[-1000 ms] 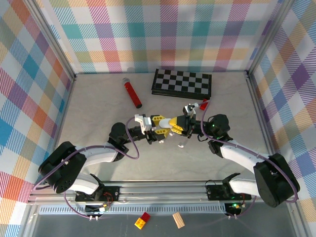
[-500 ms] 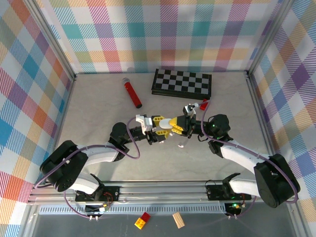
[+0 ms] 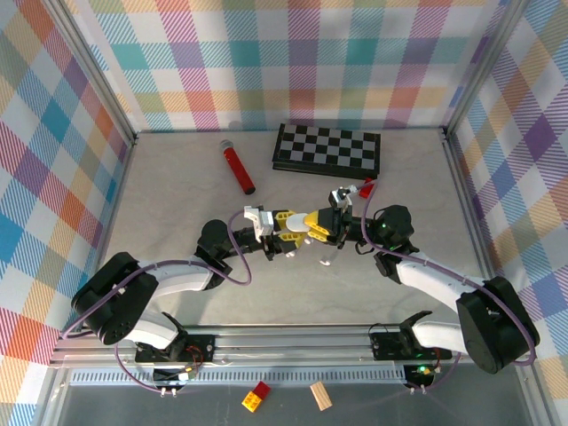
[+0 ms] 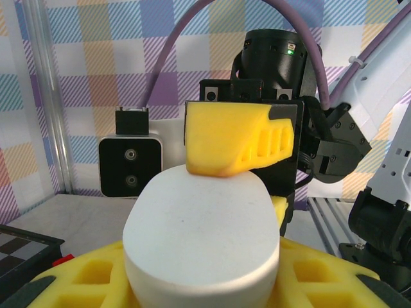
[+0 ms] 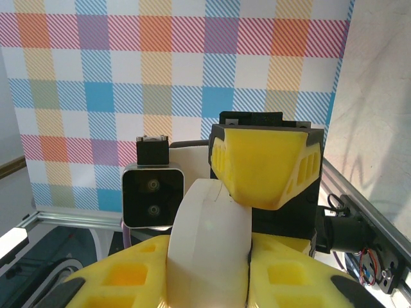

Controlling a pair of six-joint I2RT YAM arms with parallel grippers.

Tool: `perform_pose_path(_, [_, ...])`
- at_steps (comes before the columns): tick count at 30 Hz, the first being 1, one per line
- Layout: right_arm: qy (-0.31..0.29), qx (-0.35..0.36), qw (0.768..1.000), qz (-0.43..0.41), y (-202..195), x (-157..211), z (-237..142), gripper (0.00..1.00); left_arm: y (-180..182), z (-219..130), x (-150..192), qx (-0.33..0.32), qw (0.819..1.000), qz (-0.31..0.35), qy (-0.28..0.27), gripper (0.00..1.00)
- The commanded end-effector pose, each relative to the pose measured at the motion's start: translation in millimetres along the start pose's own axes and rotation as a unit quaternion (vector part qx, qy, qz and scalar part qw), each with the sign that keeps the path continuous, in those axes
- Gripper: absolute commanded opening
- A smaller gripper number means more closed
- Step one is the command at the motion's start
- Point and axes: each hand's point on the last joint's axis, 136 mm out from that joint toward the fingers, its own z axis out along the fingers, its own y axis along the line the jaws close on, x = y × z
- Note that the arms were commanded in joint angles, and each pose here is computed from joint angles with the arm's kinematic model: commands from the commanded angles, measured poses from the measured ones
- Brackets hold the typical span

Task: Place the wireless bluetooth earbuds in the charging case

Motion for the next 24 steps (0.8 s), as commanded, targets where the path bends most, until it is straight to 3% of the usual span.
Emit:
perform_pose_path(1, [-0.006,-0.002,1.0,-0.022,5.4,-1.4,-1.4,0.22,-6.0,1.9,-22.9,0.018,0.999,0.022,-0.031,0.37])
perform_pose_path(4, [-0.01,0.018,0.999,-0.031,1.5,-0.9,-3.1,0.48,-5.8,1.6,-22.7,0.017,0.999,0.024,-0.031,0.37])
perform_pose_path(10, [-0.029,0.14,0.982,-0.127,0.7,4.2,-19.9,0.72,-7.1,-0.5,-15.9,0.019,0.999,0.016,-0.02,0.38])
perform_pose_path(15, [-0.059,0.267,0.928,-0.252,-1.7,1.6,-50.8,0.81,-10.9,-1.1,-3.3,0.03,1.0,0.0,0.009,0.38])
perform_pose_path(20, [-0.055,0.301,0.896,-0.322,-4.4,3.1,-54.0,0.88,-13.3,0.2,6.3,0.041,0.998,-0.018,0.034,0.38])
perform_pose_path(24, [-0.03,0.361,0.845,-0.394,-19.3,7.9,-51.0,0.89,-16.6,2.6,10.6,0.057,0.996,-0.041,0.05,0.38])
